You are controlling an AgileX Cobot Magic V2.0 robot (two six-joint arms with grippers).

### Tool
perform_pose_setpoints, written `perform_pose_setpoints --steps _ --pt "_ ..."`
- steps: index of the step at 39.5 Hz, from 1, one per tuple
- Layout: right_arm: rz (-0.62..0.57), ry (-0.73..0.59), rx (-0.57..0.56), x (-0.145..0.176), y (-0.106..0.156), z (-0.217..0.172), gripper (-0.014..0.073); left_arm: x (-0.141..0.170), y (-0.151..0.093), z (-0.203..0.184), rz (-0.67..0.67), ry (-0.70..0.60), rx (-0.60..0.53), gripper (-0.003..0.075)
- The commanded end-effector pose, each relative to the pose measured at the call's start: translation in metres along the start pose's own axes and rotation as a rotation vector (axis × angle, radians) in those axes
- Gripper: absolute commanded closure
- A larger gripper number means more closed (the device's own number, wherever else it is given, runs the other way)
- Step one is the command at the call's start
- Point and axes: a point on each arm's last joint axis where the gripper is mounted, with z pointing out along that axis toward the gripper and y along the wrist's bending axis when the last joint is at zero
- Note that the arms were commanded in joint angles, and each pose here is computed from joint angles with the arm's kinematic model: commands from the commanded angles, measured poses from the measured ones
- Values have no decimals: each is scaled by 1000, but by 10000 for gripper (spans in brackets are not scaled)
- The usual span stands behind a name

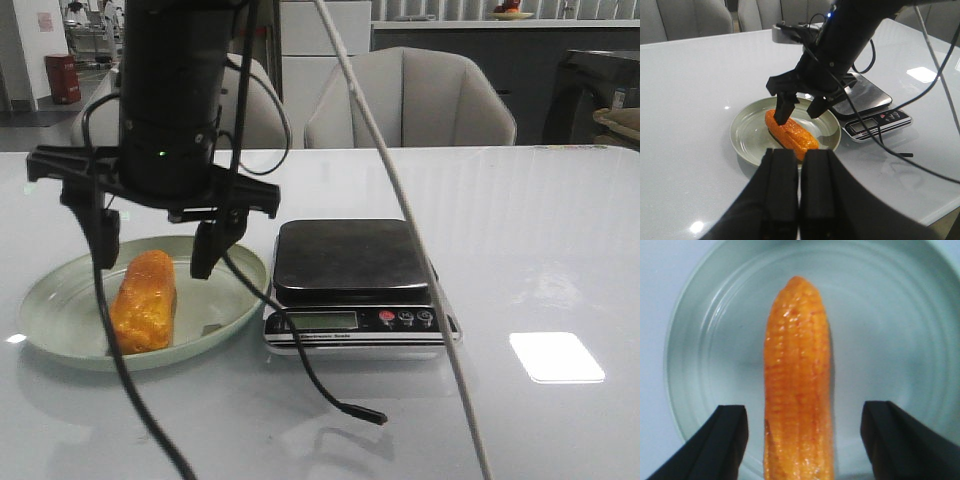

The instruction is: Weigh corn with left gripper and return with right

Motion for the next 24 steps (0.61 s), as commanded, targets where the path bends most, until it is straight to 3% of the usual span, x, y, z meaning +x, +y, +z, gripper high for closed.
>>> perform_pose_setpoints --steps 1,13,24 --pt "-3 -92 -48 -28 -2 -71 22 -13 -1 -6 -1 -112 7 606" --pt "-226 6 94 -53 -57 -120 22 -13 -1 -6 -1 -112 7 606" --pt "-225 -5 151 -68 -116 -166 22 -13 -1 -6 -1 -112 7 606"
